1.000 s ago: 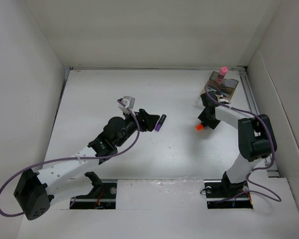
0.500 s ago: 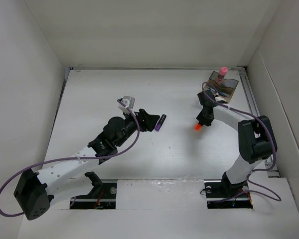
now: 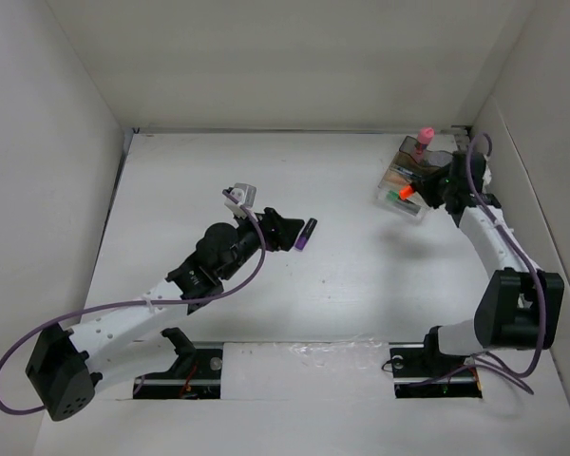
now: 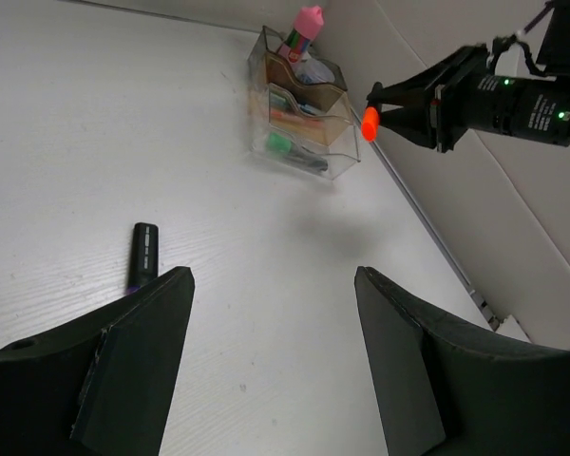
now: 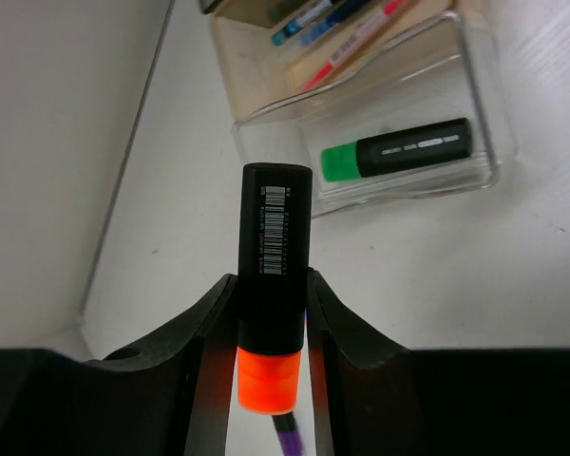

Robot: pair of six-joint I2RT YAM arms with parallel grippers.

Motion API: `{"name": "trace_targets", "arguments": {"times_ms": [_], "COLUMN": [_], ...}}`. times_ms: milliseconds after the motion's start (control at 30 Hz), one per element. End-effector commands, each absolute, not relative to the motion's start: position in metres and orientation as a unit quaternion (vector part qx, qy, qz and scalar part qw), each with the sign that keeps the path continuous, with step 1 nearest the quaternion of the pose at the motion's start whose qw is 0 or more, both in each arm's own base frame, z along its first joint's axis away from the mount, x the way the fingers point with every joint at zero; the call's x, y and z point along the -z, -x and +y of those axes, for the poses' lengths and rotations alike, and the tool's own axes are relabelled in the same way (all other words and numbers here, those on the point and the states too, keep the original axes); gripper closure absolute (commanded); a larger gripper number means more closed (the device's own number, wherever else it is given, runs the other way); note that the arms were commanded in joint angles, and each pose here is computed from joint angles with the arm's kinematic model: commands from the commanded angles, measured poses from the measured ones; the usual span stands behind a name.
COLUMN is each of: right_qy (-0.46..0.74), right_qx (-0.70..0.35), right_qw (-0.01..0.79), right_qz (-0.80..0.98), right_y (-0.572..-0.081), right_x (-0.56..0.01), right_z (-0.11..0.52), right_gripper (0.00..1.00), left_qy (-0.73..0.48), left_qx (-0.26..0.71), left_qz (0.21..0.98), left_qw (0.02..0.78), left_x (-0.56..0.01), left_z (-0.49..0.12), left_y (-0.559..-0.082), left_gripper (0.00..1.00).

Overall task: Sort the stationery into containers
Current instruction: Pick up the pen from the center of the board, then place the pen in the storage box.

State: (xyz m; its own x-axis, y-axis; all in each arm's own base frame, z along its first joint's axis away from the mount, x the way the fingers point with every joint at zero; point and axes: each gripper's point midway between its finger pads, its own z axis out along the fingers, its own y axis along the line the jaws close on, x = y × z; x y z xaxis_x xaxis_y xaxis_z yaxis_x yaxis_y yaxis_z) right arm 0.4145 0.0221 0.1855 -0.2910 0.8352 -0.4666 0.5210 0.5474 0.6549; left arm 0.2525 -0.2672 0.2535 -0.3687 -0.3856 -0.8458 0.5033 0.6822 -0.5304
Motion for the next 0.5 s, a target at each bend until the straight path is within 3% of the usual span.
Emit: {"name": "trace_targets", "arguments": {"times_ms": [0,467], "right_qy": [-0.463,-0.544], "right_qx": [-0.323,-0.422], "right_qw": [0.367,0.304], "right_qz": [0.739,0.658], "right_y": [-0.424,-0.436], "right_x": [-0.191,-0.17], "right_z": [0.03,-0.001], "right_gripper": [0.95,0.94], "left_qy": [-0.035,-0.037], "left_qx": [0.414,0.422], "left_qz": [0.704,0.698], "left_qw": [0.575,0.578], "left_x": [-0.271,-0.277], "left_z": [-0.265,-0.264], "left_y": [-0.25,-0.247], "left_gripper": [0.34,0.34]}}
